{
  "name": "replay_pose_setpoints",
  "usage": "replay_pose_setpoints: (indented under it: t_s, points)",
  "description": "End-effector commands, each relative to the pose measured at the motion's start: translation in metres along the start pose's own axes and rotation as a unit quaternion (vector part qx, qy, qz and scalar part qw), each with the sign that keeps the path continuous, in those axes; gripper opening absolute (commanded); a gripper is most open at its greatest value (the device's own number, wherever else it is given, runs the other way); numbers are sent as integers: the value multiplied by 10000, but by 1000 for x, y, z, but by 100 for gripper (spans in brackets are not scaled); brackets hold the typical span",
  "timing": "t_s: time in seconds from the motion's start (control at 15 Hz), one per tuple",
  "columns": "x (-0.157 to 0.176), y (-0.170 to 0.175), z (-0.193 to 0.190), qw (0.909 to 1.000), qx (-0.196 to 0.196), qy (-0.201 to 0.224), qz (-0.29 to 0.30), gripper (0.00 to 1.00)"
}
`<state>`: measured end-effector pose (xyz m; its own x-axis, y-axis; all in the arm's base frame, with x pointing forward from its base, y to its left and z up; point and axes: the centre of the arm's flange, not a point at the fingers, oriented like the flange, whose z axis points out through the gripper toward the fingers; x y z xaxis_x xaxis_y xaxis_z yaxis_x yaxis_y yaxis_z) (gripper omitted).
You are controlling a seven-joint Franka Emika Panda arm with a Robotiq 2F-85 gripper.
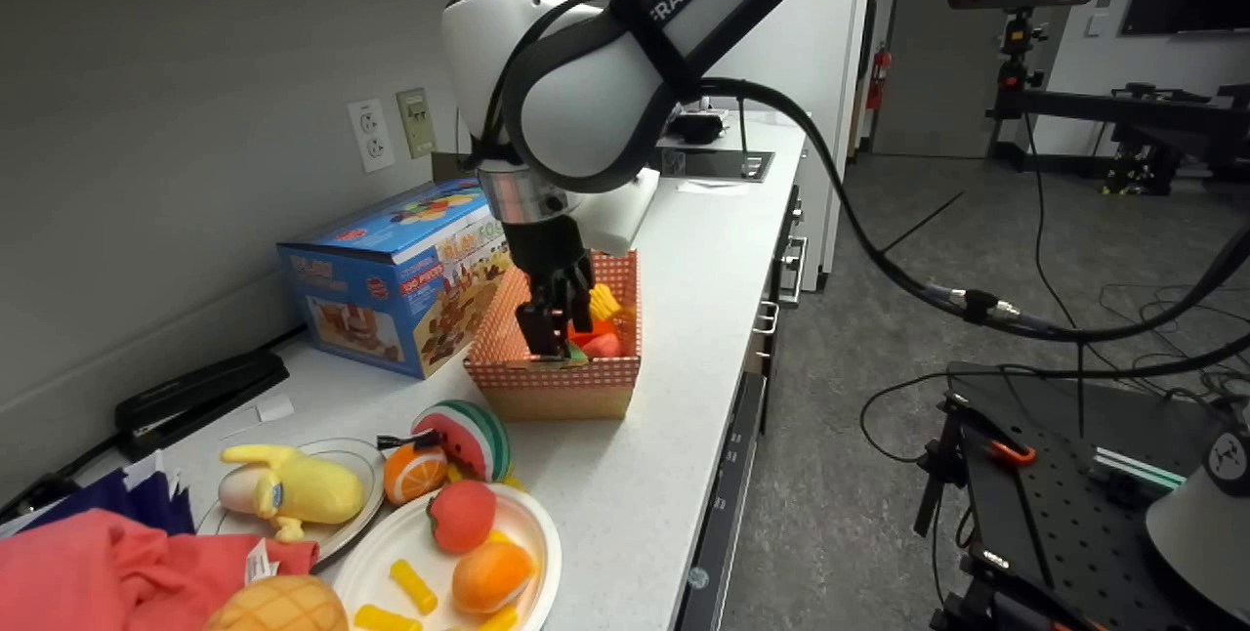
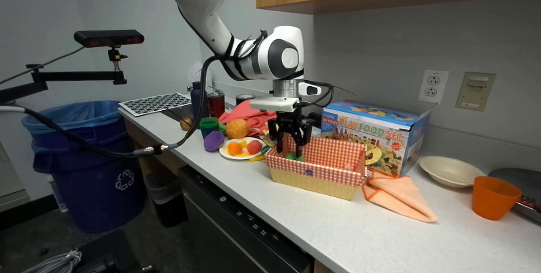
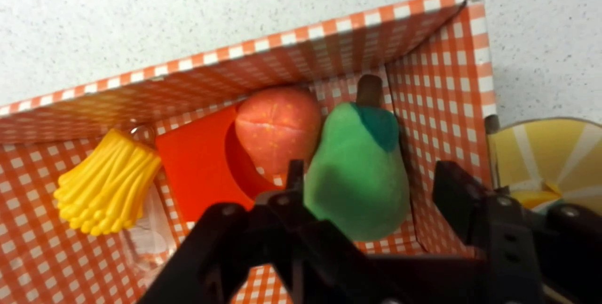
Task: Remove the green plushy from the box and put it on the counter
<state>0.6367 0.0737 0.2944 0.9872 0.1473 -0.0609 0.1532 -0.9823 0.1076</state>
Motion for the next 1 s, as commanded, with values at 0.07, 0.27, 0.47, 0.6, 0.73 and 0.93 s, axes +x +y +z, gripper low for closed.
replay_pose_setpoints:
  t_s: [0.07, 0.27, 0.47, 0.6, 0.73, 0.93]
  points:
    - [0, 0, -7, 9993, 304, -110, -187, 31]
    - [-1, 1, -7, 9994, 167, -204, -242, 58]
    - [-2, 3, -5, 9994, 79, -257, -230, 61]
    - [-4, -1, 1, 9996, 89, -198, -166, 51]
    - [-4, 0, 1, 9996, 64, -210, -166, 67]
    - [-4, 1, 0, 9996, 61, -209, -166, 70]
